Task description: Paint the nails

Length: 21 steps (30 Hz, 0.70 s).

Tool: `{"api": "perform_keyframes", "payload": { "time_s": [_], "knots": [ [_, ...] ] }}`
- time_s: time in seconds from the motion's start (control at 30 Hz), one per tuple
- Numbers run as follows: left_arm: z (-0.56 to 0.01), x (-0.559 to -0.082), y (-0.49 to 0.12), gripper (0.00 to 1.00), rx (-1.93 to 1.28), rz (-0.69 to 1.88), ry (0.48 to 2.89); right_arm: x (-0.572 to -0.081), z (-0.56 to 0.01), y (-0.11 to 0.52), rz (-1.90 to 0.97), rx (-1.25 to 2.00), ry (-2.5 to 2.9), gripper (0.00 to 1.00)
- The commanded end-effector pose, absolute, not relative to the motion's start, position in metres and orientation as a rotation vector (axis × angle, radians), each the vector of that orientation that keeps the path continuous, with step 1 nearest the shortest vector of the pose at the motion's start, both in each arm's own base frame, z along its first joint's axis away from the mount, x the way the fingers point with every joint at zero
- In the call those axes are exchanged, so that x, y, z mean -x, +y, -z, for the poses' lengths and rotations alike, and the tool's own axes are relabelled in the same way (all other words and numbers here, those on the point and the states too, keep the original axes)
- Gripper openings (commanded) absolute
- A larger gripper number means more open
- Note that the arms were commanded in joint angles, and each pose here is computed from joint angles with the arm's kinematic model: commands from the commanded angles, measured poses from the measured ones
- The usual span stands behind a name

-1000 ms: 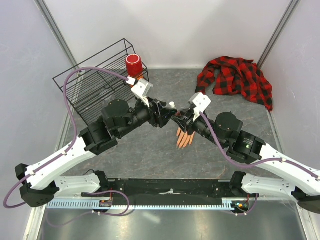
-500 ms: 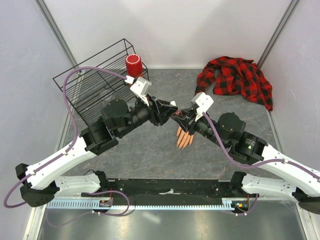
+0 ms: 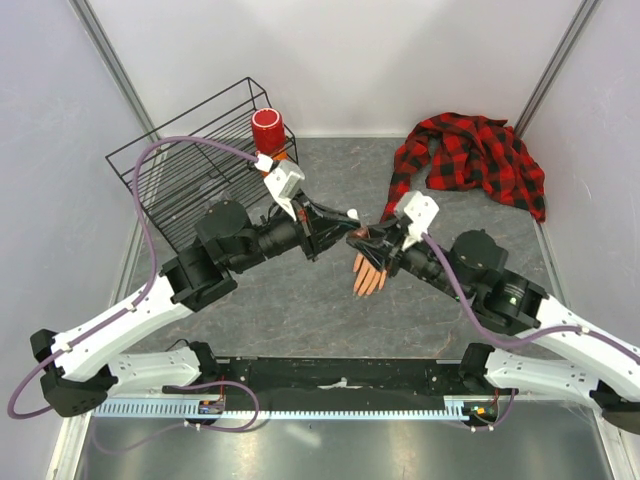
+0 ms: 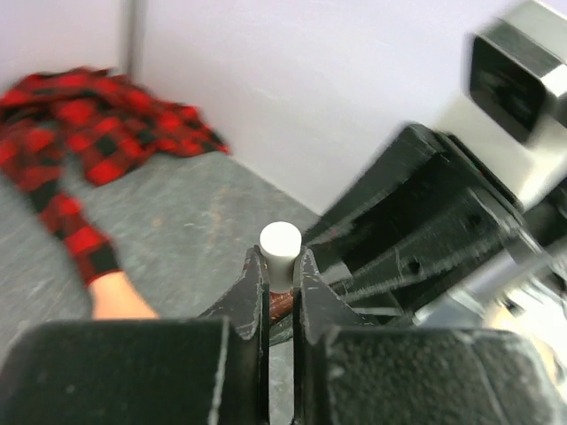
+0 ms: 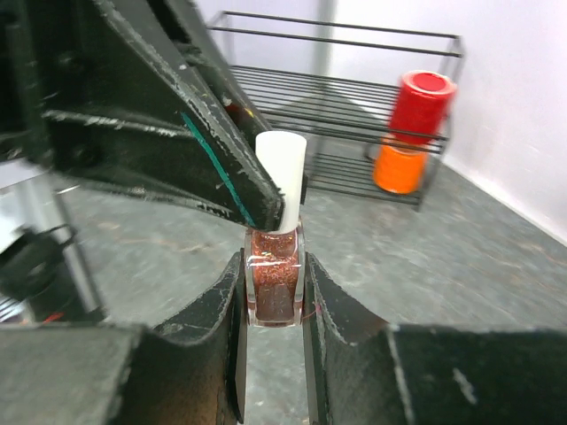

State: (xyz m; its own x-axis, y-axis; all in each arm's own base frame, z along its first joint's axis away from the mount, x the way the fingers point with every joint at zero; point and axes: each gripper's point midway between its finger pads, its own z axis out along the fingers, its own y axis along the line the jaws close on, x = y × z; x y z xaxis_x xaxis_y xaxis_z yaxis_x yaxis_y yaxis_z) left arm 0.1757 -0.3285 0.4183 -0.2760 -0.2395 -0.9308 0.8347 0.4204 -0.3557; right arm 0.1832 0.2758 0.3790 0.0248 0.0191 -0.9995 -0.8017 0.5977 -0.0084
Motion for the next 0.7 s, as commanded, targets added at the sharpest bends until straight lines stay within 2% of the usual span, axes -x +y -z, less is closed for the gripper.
{"api": "perform_keyframes", "payload": {
  "time_s": [0.0,0.07,0.13,0.23,0.37,0.4,0.5,0.53,0.6,0.67],
  "knots": [
    [-0.414,-0.097,-0.344,0.02,-1.043,1.405,1.226,-0.113,-0.423,0.283,-1.033,0.907,1.12,0.0],
    [-0.406,-0.063,-0.336,0.02,-1.213,1.508,1.101,-0.066,-0.436,0.28,-1.213,1.039,0.947,0.0],
    [-0.391,-0.054,-0.331,0.02,-1.258,1.534,1.075,-0.029,-0.442,0.273,-1.368,1.132,0.836,0.0],
    [-0.389,-0.051,-0.324,0.02,-1.271,1.518,1.077,-0.009,-0.448,0.266,-1.471,1.162,0.789,0.0],
    [-0.388,-0.075,-0.324,0.03,-1.134,1.424,1.222,-0.023,-0.446,0.265,-1.429,1.083,0.855,0.0],
    [-0.399,-0.08,-0.321,0.21,-1.096,1.4,1.22,-0.028,-0.445,0.266,-1.408,1.066,0.877,0.0],
    [-0.407,-0.094,-0.31,0.52,-1.008,1.316,1.297,-0.051,-0.432,0.274,-1.32,1.035,0.978,0.0],
    [-0.411,-0.096,-0.306,0.66,-0.983,1.295,1.304,-0.058,-0.425,0.277,-1.291,1.032,1.026,0.0],
    [-0.418,-0.108,-0.295,0.77,-0.897,1.223,1.332,-0.082,-0.416,0.282,-1.186,0.986,1.103,0.0],
    [-0.43,-0.118,-0.28,0.82,-0.802,1.162,1.331,-0.101,-0.405,0.284,-1.096,0.955,1.187,0.0]
  ]
}}
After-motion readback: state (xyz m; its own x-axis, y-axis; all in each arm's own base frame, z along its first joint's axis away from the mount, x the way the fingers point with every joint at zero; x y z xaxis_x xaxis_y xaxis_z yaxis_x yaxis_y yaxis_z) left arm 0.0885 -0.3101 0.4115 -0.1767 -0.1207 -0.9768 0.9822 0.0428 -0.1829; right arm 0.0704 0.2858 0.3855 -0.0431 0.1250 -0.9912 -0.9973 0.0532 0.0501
